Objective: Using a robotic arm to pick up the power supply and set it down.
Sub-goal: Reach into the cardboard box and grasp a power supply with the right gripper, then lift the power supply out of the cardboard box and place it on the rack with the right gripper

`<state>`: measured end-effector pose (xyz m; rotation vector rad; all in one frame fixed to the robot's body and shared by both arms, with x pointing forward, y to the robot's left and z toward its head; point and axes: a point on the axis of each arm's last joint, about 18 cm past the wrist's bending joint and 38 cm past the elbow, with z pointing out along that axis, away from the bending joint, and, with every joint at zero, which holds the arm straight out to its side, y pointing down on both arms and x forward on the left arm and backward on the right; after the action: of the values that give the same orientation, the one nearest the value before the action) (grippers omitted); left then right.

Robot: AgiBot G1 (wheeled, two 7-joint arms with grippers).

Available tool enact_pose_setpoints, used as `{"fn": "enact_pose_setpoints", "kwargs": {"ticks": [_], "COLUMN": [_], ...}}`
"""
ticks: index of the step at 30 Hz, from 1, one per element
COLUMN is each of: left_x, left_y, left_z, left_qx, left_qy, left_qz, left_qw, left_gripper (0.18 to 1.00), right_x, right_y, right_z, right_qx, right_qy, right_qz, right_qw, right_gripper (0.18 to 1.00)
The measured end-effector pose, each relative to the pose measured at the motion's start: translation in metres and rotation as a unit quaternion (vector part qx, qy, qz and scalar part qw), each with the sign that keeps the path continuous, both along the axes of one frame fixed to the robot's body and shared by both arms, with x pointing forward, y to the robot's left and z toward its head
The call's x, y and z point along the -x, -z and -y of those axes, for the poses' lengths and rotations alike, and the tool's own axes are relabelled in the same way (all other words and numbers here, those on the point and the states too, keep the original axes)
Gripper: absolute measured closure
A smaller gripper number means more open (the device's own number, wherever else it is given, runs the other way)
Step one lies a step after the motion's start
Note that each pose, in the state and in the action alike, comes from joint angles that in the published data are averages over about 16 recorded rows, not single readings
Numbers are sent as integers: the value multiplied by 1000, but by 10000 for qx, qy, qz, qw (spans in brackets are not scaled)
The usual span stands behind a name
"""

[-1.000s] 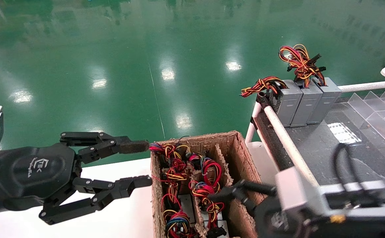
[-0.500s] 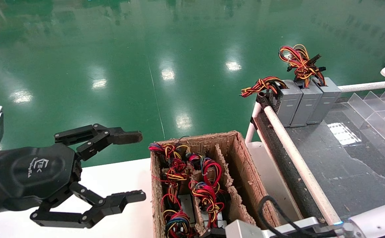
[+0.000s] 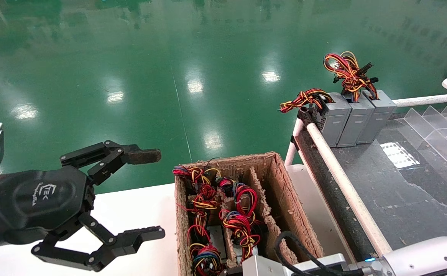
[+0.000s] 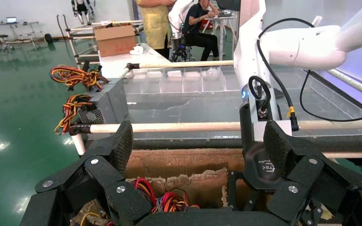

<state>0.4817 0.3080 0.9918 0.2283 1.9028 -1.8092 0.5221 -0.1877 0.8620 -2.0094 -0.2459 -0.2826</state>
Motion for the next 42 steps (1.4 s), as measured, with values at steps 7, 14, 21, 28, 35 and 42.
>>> {"fn": "enact_pose_setpoints", "kwargs": {"ticks": [7,14,21,28,35,42], "left_x": [0,0,0,0,0,0], "left_y": [0,0,0,0,0,0], "left_z": [0,0,0,0,0,0], "left_qx": [0,0,0,0,0,0], "left_qy": [0,0,0,0,0,0], "left_qz": [0,0,0,0,0,0], "left_qw": [10000,10000,10000,10000,10000,10000], "left_gripper": [186,184,184,184,184,184], "right_x": [-2,-2,-2,2,8,17], "right_y": [4,8,9,3,-16,-47], "right_z": [-1,2,6,11,20,37], "right_qx": [-8,-8,-67,-262,-611,-1061], "right_qy": [51,105,150,159,127,100], "right_qz": [15,10,-9,-62,-67,55], "right_qw": [10000,9999,9999,9995,9980,9943], "right_gripper": [582,734,847,905,927,933]}}
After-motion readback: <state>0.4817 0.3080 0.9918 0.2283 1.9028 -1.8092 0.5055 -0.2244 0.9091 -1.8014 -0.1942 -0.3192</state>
